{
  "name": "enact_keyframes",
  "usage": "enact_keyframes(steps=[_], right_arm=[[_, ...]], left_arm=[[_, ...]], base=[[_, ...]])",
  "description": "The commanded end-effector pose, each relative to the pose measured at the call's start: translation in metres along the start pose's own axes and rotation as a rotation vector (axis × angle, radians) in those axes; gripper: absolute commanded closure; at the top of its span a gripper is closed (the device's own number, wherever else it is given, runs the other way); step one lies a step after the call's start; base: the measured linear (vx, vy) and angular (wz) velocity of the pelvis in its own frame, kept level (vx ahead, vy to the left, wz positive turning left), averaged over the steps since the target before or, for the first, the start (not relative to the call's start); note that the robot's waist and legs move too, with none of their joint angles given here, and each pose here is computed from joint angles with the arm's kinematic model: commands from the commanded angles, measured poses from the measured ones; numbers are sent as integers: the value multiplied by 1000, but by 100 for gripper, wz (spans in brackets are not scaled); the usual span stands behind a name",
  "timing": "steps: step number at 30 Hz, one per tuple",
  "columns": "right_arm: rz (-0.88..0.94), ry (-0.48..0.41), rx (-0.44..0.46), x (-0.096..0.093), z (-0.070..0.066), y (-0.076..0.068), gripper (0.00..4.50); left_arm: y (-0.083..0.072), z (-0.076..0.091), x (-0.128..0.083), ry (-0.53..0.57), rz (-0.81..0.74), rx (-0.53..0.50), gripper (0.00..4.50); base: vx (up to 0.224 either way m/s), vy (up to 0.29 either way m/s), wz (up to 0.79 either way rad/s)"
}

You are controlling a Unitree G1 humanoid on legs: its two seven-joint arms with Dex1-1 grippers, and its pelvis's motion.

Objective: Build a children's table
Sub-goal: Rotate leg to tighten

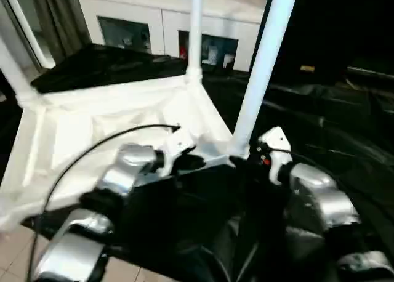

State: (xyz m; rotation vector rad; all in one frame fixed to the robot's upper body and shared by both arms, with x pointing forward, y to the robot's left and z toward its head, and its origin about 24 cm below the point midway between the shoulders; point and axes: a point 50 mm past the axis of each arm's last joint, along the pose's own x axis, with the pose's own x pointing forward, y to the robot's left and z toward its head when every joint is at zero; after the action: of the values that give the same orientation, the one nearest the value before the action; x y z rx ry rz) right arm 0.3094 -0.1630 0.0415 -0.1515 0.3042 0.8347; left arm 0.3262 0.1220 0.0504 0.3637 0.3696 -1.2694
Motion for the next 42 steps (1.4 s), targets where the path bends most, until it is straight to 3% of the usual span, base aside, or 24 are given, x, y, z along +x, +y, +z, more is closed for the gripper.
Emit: enact_keyframes(steps=[1, 9, 10, 16, 22, 27, 28, 30, 34, 37, 41, 42], right_arm=[[81, -2, -23, -4, 4, 2, 87], [184, 33, -21, -6, -2, 9, 87], [185, 33, -21, -6, -2, 9, 112], [199, 27, -5, -7, -3, 9, 160], [187, 23, 13, -6, -5, 10, 173], [18, 15, 52, 0, -11, 1, 174], [-140, 7, 106, 6, -16, -5, 174], [-207, 8, 129, 9, -18, -6, 174], [-437, 45, 246, 26, -29, 3, 175], [-443, 47, 263, 39, -29, 15, 175], [-390, -4, 284, 56, -19, 31, 175], [-388, -18, 289, 57, -17, 31, 119]], left_arm=[[-15, -10, 1, -4, -135, -36, 450], [-16, -13, -7, 4, -163, -40, 450], [-16, -13, -7, 4, -163, -40, 450], [-17, -13, -7, 3, -167, -44, 450], [-17, -14, -6, 4, -168, -49, 450], [-13, -14, 0, 5, -80, -79, 450], [-9, -13, 8, 5, -13, -90, 450], [-7, -12, 12, 13, 28, -95, 450], [2, -5, 35, 41, 228, -134, 450], [3, 1, 46, 36, 292, -154, 450], [-2, 6, 56, 33, 257, -143, 450], [-1, 6, 56, 34, 249, -138, 450]], base=[[0, 0, 0], [0, 0, 0], [0, 0, 0], [0, 0, 0], [0, 0, 0], [0, 0, 0], [0, 0, 0], [0, 0, 0], [0, 0, 0], [0, 0, 0], [0, 0, 0], [0, 0, 0]])
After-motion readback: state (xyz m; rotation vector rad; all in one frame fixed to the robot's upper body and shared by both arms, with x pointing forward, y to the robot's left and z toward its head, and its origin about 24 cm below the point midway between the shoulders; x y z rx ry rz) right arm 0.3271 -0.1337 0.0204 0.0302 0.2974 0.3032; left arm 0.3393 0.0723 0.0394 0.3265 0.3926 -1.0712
